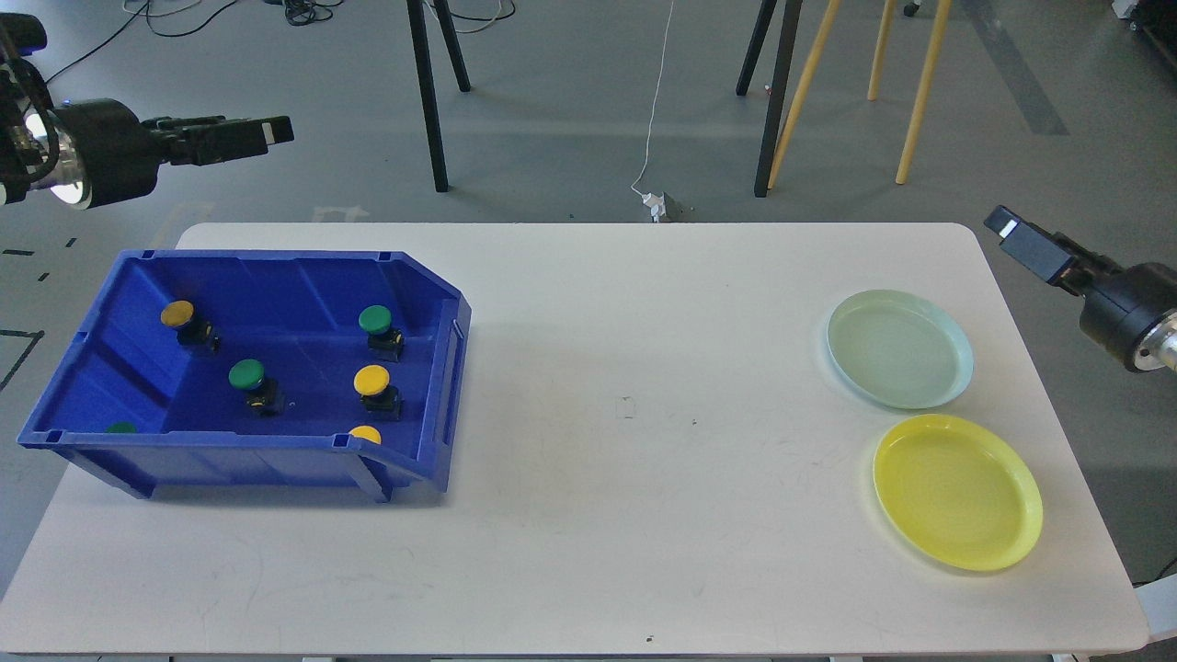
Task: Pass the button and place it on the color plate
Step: 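Move the left gripper toward the blue bin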
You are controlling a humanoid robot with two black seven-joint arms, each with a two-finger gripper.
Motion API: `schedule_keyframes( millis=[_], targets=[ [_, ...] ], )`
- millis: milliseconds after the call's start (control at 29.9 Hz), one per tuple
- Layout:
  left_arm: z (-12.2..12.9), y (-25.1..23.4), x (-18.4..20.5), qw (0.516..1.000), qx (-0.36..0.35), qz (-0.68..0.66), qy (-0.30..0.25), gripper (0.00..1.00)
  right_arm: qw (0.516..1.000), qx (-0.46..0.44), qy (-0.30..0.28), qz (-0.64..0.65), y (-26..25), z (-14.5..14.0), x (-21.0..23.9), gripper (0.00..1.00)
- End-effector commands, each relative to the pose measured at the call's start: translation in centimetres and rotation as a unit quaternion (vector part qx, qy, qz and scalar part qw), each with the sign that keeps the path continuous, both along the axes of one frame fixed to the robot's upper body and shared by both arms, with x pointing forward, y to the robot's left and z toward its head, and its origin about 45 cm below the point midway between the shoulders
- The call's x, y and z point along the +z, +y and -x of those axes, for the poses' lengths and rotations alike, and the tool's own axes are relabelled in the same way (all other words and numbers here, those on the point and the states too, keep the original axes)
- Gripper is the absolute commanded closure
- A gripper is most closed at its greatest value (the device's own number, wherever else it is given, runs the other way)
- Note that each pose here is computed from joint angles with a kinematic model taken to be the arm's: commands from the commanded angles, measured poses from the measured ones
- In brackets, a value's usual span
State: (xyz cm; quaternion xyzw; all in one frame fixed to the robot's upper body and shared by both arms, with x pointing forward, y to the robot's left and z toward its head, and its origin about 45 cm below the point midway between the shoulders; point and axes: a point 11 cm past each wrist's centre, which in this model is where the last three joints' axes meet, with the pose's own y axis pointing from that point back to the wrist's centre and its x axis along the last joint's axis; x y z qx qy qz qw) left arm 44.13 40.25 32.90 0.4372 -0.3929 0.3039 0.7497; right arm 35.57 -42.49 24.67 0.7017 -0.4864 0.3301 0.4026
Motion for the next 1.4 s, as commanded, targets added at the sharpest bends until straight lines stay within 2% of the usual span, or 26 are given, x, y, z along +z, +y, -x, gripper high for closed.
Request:
schedule_keyframes(
  millis=[0,100,200,267,401,501,635,735,869,936,1002,1136,1270,1370],
  targets=[
    [-0.4,0.2,0.8,0.999,0.006,-0.004,-0.051,0.0,1.0,0.0,-0.001,0.0,0.0,0.0,0.1,0.01],
    [-0.9,0.3,1.4,0.996,0.009,-0.01,-0.084,0.0,1.0,0.0,-0.001,0.0,0.0,-0.1,0.1,0.01],
    [-0.6,-0.3,1.6,0.998,0.002,0.005,-0.068,0.0,1.0,0.001,-0.001,-0.001,0.1,-0.1,0.1,0.01],
    [-0.3,-0.3,1.1,1.0,-0.001,0.009,-0.026,0.0,1.0,0.0,-0.001,-0.001,0.0,0.0,0.1,0.01],
    [1.3,-0.8,-0.8,0.995,-0.018,0.016,0.102,0.0,1.0,0.001,0.001,-0.001,0.1,0.0,-0.1,0.01],
    [2.2,-1.1,-1.8,0.992,-0.032,0.002,0.124,0.0,1.0,0.006,0.002,-0.006,0.7,-0.2,-0.3,0.01],
    [2.5,-2.6,-2.2,0.989,-0.069,-0.048,0.125,0.0,1.0,0.008,0.002,-0.008,0.9,-0.2,-0.5,0.01],
    [1.8,-2.8,-0.9,0.989,-0.075,-0.07,0.108,0.0,1.0,0.01,0.002,-0.01,1.2,-0.3,-0.6,0.01],
    [-0.3,-4.1,1.0,0.987,-0.086,-0.115,0.076,0.0,1.0,0.009,0.002,-0.011,1.2,-0.3,-0.5,0.01],
    [-1.8,-3.2,1.0,0.989,-0.058,-0.118,0.073,0.0,1.0,0.008,0.001,-0.01,1.1,-0.4,-0.5,0.01],
    [-2.2,-5.2,-0.3,0.987,-0.077,-0.118,0.082,0.0,1.0,0.007,0.001,-0.008,0.9,-0.4,-0.5,0.01],
    [-0.8,-8.3,-1.1,0.98,-0.133,-0.119,0.088,0.0,1.0,0.003,0.001,-0.006,0.6,-0.4,-0.6,0.01],
    [1.9,-11.3,-1.9,0.966,-0.203,-0.131,0.095,0.0,1.0,-0.005,-0.001,-0.002,0.1,-0.6,-0.7,0.01],
    [2.5,-12.4,-2.4,0.957,-0.229,-0.152,0.093,0.0,1.0,-0.005,-0.002,-0.001,0.1,-0.7,-0.7,0.01]
  ],
)
